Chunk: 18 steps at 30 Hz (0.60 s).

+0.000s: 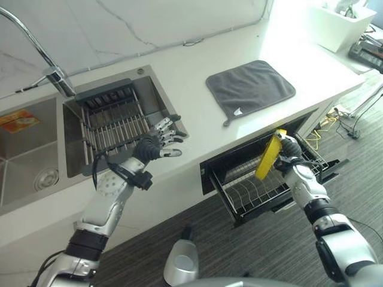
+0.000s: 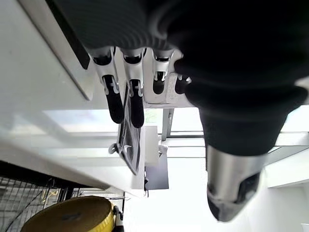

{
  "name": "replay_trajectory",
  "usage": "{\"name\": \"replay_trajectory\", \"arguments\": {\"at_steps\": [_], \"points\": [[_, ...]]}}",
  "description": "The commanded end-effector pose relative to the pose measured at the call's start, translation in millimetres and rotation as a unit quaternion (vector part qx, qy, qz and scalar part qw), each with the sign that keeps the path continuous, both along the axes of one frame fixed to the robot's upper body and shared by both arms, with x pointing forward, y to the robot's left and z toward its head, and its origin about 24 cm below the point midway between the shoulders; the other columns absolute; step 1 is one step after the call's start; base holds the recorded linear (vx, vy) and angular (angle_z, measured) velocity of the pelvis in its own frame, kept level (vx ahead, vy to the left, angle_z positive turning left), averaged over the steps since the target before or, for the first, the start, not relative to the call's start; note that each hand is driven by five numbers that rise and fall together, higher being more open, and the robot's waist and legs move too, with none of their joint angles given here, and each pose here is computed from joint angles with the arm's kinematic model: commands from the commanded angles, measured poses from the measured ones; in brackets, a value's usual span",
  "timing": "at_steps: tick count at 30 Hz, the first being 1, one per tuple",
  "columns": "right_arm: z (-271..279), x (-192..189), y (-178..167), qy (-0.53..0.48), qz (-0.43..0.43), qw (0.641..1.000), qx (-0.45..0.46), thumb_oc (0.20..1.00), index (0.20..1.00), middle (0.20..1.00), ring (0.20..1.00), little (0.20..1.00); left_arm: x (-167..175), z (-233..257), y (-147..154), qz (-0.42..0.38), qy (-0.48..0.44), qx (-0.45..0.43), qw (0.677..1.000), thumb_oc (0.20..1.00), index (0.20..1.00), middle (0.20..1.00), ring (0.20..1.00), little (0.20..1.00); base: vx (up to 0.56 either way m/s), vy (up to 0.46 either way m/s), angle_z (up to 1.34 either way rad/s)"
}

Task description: Place the dishes in the dishwasher.

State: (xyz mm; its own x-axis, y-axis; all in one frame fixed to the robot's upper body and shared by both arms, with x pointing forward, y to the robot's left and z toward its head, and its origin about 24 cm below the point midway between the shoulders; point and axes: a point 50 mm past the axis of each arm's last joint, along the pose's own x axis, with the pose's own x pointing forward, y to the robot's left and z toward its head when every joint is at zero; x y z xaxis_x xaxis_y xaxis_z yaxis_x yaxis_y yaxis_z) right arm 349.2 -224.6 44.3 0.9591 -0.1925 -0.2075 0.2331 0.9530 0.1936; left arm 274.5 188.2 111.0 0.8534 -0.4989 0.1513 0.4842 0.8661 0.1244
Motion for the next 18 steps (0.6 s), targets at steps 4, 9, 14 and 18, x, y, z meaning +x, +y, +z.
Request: {"name": "replay_trajectory", "arguments": {"at_steps": [4,9,14,18], "points": [[65,27,1,-0.117,0.022,0.991,-0.065,0.2,0.2,0.2,0.2,0.2,4,43,-7,-0.029,-0.1,-0.004,0.995,1.0,1.0,1.0,1.0,1.0,-0.09,-0.005,-0.04],[62,32,-2,-0.099,0.031,0.988,-0.112,0.2,0.2,0.2,0.2,0.2,8,57,-13,-0.037,-0.134,-0.002,0.99,1.0,1.0,1.0,1.0,1.0,-0.12,0.002,0.0],[75,40,-5,-0.103,0.031,0.982,-0.155,0.2,0.2,0.2,0.2,0.2,10,76,-15,-0.05,-0.172,-0.002,0.984,1.0,1.0,1.0,1.0,1.0,-0.12,-0.013,0.01],[97,48,-5,-0.119,0.026,0.96,-0.251,0.2,0.2,0.2,0.2,0.2,11,97,-18,-0.063,-0.21,-0.004,0.976,1.0,1.0,1.0,1.0,1.0,-0.1,-0.001,0.02]]}}
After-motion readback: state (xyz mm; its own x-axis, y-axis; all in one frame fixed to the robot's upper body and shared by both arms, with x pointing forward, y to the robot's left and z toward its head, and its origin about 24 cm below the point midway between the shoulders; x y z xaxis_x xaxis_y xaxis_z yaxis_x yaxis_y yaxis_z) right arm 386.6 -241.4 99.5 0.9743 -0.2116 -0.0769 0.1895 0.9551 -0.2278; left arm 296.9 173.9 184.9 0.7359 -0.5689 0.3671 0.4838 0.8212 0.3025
